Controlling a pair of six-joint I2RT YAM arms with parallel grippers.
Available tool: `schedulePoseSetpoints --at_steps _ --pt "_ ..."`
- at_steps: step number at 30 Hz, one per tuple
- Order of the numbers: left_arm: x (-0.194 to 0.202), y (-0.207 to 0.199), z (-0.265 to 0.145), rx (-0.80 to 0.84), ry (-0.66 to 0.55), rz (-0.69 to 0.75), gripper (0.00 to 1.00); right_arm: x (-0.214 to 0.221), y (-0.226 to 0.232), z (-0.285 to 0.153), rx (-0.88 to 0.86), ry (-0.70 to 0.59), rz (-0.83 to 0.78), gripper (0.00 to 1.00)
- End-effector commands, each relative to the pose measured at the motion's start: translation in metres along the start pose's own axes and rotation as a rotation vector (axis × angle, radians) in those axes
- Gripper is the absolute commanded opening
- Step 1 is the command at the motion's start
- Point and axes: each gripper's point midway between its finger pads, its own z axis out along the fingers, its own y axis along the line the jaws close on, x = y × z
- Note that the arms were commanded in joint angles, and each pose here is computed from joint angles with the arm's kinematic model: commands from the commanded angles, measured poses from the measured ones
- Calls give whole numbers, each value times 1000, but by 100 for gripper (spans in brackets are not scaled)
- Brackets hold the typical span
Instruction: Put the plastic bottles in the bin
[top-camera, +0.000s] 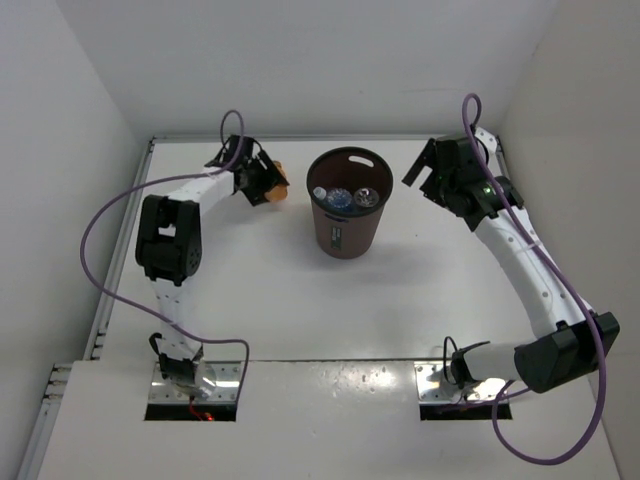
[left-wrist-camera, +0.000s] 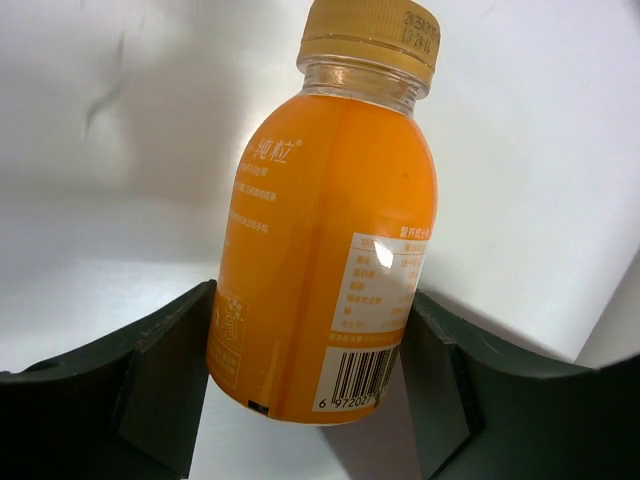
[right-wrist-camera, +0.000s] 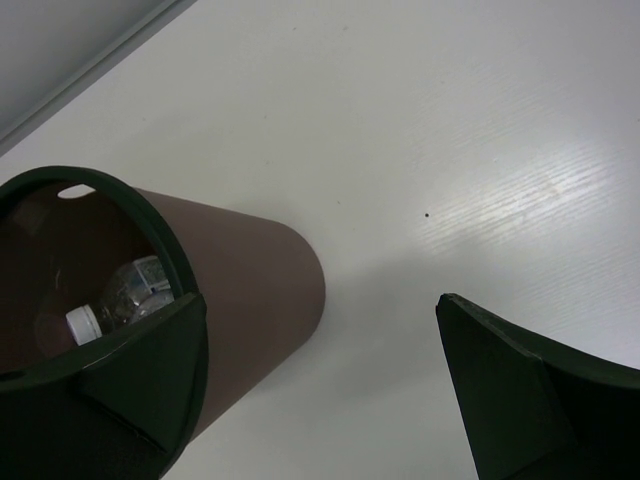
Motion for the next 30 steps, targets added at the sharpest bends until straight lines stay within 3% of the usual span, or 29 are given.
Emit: schedulePoseSetpoints --at_steps 1,7,17,21,30 --pt "-72 -64 -68 124 -235 8 36 -5 6 -5 -37 -11 35 100" --pt "-118 -126 -137 260 -405 43 29 -4 3 -4 -30 -17 35 100" --pt "-80 -222 -221 433 -486 191 26 5 -2 0 -37 -4 58 100" --pt "-27 -260 -234 518 -422 261 26 5 -7 3 -17 -7 61 100" --pt "71 -267 -207 521 -246 352 27 3 -6 3 -31 -6 69 100"
